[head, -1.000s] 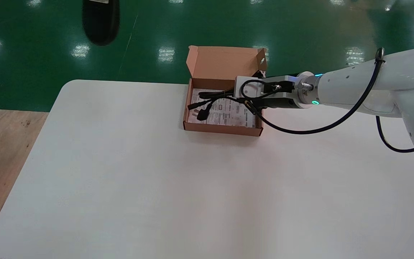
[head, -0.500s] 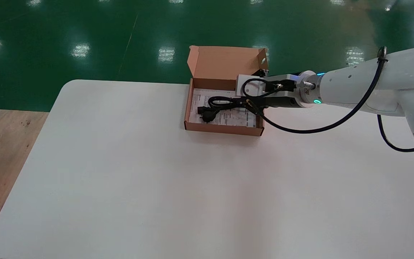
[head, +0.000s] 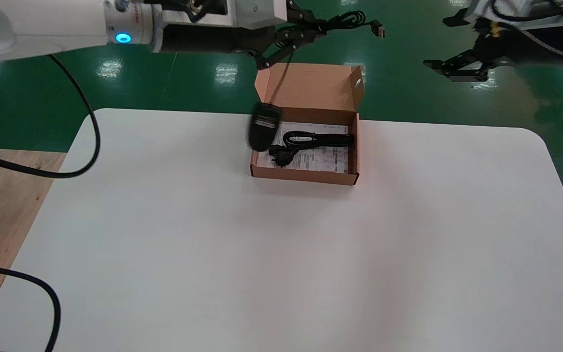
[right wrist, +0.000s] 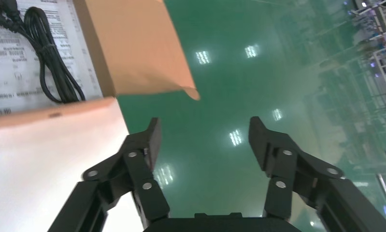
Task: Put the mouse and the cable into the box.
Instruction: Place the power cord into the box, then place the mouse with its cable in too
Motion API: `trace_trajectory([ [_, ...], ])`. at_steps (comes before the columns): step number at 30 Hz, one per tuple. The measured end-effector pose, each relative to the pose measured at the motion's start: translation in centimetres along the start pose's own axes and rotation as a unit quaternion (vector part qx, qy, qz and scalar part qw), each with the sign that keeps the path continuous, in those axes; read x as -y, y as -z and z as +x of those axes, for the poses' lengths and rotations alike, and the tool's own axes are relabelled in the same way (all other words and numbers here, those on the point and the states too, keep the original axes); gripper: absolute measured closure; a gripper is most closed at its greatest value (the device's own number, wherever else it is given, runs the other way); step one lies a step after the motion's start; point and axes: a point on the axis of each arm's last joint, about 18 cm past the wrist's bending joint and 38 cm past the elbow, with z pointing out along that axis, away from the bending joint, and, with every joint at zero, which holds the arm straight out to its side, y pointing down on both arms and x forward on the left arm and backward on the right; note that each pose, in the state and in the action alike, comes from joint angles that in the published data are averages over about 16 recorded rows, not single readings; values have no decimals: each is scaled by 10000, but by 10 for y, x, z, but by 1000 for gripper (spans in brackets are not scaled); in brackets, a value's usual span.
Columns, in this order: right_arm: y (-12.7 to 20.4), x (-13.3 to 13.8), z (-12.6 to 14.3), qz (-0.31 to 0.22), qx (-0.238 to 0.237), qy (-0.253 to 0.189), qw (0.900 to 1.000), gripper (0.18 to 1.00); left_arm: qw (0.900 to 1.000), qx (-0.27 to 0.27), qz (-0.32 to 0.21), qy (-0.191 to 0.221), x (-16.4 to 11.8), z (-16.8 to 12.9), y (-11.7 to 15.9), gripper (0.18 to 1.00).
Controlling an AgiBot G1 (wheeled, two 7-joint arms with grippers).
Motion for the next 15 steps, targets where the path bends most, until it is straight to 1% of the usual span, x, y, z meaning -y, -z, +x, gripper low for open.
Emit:
trace_trajectory([
  [4, 36, -25, 15, -177, -157, -114, 9997, 497, 9997, -196, 76, 152, -6, 29, -26, 958],
  [6, 52, -38, 19, -295, -228, -153, 9992, 445, 9995, -236, 53, 211, -10, 42, -36, 958],
  [8, 66, -52, 23, -430, -298, -186, 9985, 412, 9994, -244, -6, 261, -15, 53, -45, 958],
  [12, 90, -76, 25, -701, -411, -261, 9963, 329, 9992, -152, -199, 314, -25, 66, -58, 958],
  [15, 103, -89, 26, -864, -461, -308, 9947, 290, 9987, -16, -381, 346, -32, 71, -65, 958],
])
